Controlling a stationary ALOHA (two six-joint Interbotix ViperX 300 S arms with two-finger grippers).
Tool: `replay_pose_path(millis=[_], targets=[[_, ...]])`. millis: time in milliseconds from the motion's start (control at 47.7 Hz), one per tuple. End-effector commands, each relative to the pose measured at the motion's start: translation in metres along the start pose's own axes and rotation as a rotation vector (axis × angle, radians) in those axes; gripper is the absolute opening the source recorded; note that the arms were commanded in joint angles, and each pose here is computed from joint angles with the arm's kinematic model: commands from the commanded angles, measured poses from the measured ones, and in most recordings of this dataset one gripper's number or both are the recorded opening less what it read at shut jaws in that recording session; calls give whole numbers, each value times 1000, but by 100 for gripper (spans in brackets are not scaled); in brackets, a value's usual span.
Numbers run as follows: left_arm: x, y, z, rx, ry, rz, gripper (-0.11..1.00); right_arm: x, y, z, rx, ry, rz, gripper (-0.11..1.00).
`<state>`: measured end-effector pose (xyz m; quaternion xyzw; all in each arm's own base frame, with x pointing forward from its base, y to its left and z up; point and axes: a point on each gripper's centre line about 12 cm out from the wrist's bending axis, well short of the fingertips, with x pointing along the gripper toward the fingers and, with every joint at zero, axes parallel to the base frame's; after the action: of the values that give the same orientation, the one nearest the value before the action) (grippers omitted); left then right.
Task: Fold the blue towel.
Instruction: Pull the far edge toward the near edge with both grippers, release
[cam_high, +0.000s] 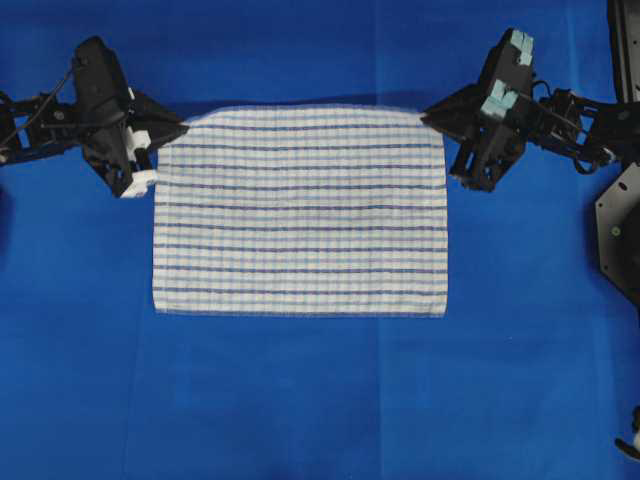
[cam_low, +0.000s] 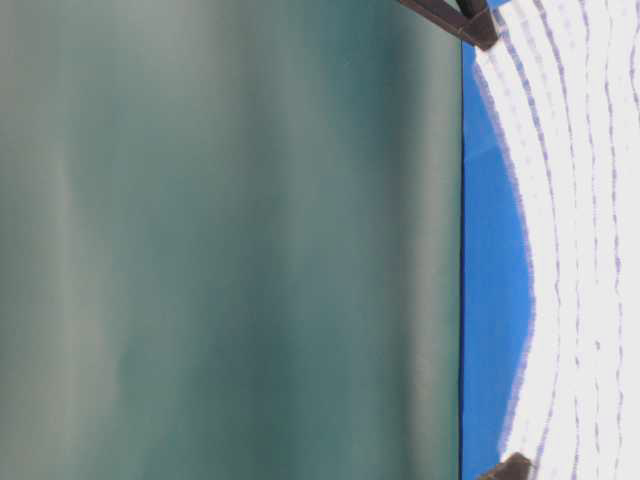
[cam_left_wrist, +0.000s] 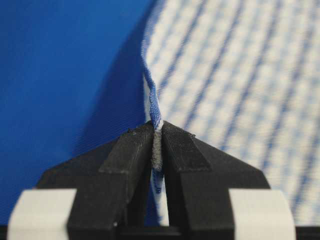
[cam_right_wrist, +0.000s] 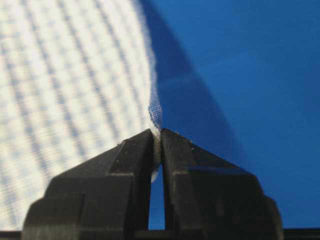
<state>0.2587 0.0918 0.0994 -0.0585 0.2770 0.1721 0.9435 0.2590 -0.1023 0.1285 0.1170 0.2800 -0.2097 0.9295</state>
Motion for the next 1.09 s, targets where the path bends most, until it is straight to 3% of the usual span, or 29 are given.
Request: replay_pose_path(millis=[0, 336, 776, 1070], targets=[[-11, -10, 13, 20, -64, -32, 5, -9, 12, 9, 1, -21, 37, 9], [-50, -49, 26, 85, -158, -179, 5, -46, 48, 12, 32, -61, 179, 9], [-79, -85, 16, 110, -180, -345, 5, -72, 87, -3, 50, -49, 347, 9], [-81, -106, 5, 160, -140, -422, 5, -68, 102, -19, 60, 26, 373, 9]])
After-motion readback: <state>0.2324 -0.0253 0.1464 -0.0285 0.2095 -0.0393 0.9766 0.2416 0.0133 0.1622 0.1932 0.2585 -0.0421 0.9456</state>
